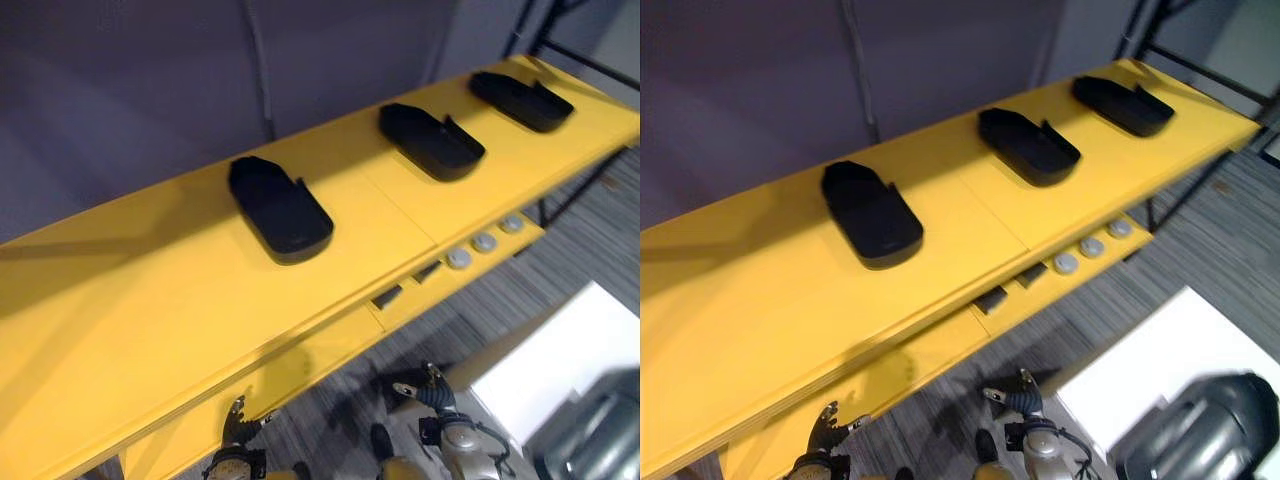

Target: Walk over and take plastic housings, then place them on the shelf

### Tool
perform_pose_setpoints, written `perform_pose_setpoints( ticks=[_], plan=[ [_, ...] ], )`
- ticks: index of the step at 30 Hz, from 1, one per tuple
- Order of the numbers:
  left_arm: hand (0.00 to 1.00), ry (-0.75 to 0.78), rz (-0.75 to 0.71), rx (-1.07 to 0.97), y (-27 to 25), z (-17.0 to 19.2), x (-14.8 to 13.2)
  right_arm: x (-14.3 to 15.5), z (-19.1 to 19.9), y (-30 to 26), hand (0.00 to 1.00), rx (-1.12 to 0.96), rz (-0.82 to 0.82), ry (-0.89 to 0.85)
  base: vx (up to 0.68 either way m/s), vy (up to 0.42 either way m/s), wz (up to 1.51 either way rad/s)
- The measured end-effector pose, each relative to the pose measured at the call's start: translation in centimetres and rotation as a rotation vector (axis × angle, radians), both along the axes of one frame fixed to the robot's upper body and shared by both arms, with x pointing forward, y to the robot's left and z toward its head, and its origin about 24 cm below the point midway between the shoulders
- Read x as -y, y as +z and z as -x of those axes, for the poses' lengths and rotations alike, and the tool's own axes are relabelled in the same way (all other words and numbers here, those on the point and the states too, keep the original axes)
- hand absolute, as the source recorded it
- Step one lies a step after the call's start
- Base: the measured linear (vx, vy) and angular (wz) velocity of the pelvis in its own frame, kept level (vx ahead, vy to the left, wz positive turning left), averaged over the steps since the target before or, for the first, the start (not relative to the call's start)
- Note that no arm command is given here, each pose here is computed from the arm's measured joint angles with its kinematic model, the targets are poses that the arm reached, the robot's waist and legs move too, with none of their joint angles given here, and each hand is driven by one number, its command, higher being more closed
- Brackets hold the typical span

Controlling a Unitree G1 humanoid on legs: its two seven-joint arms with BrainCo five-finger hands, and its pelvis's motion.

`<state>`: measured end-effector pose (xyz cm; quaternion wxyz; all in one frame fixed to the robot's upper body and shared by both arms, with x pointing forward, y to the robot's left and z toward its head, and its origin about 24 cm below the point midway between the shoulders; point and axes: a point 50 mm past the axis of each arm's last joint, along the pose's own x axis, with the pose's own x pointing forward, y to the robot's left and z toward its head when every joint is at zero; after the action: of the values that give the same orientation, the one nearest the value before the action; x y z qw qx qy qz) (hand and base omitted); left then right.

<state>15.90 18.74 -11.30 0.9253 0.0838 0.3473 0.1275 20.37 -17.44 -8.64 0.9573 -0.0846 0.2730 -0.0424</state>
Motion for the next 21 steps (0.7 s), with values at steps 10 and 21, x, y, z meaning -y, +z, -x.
perform_pose_setpoints(
  ticks=[10, 21],
  plan=[
    [0.00, -0.003, -0.012, -0.004, 0.0, -0.6, -0.4, 0.1, -0.6, -0.7, 0.00, -0.049, 0.057, 0.055, -0.11, -0.016, -1.16],
    [0.00, -0.001, 0.040, -0.108, -1.8, 1.4, 1.1, 2.0, 2.7, -2.9, 0.00, -0.195, 0.142, 0.084, -0.06, -0.127, -1.02]
  ],
)
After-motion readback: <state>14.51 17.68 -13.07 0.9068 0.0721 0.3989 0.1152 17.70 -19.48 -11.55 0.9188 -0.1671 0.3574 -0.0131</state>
